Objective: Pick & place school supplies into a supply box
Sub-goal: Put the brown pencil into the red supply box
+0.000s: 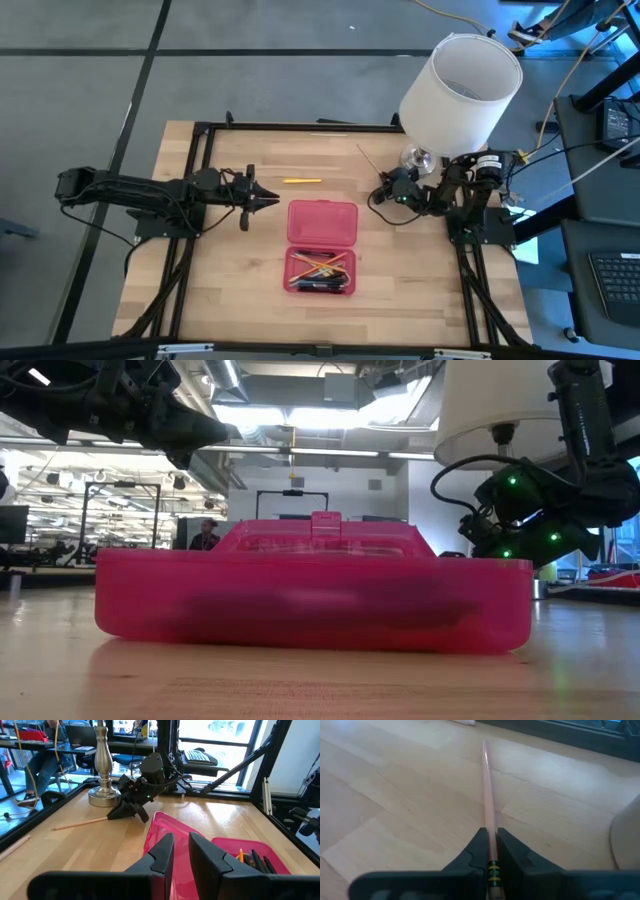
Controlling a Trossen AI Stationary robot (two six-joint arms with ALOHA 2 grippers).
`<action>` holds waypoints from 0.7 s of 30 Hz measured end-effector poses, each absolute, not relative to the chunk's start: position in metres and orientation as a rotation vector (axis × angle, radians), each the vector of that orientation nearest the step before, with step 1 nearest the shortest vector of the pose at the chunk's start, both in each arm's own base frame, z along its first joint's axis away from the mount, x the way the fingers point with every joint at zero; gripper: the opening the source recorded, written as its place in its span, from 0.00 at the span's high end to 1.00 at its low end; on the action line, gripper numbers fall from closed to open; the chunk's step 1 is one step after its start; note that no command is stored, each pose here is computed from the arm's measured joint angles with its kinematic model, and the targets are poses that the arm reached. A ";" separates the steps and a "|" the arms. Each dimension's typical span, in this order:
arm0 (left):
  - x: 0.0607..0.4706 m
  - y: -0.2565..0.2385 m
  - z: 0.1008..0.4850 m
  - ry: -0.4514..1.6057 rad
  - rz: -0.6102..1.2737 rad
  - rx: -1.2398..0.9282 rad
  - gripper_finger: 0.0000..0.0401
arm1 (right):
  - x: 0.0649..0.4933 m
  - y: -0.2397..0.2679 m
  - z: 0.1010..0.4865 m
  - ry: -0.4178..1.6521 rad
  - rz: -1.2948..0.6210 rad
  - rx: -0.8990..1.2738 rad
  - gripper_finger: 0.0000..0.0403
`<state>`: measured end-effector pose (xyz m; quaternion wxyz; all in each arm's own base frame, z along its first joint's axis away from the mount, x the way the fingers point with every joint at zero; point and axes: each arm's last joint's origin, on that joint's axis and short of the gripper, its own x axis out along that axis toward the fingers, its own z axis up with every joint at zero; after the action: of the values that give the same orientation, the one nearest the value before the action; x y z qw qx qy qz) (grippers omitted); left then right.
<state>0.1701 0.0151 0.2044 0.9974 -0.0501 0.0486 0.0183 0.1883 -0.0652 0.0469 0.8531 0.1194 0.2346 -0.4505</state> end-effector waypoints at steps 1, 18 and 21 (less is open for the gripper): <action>0.170 0.015 0.204 0.098 0.037 -0.100 0.87 | 0.188 -0.065 0.047 0.490 -0.947 0.254 0.92; 0.170 0.015 0.204 0.098 0.036 -0.100 0.87 | 0.191 -0.065 0.050 0.464 -0.907 0.226 0.93; 0.170 0.015 0.204 0.097 0.036 -0.100 0.87 | 0.191 -0.065 0.050 0.454 -0.898 0.231 0.93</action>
<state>0.1701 0.0151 0.2044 0.9974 -0.0502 0.0487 0.0181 0.1912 -0.0653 0.0503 0.8696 0.1105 0.2173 -0.4295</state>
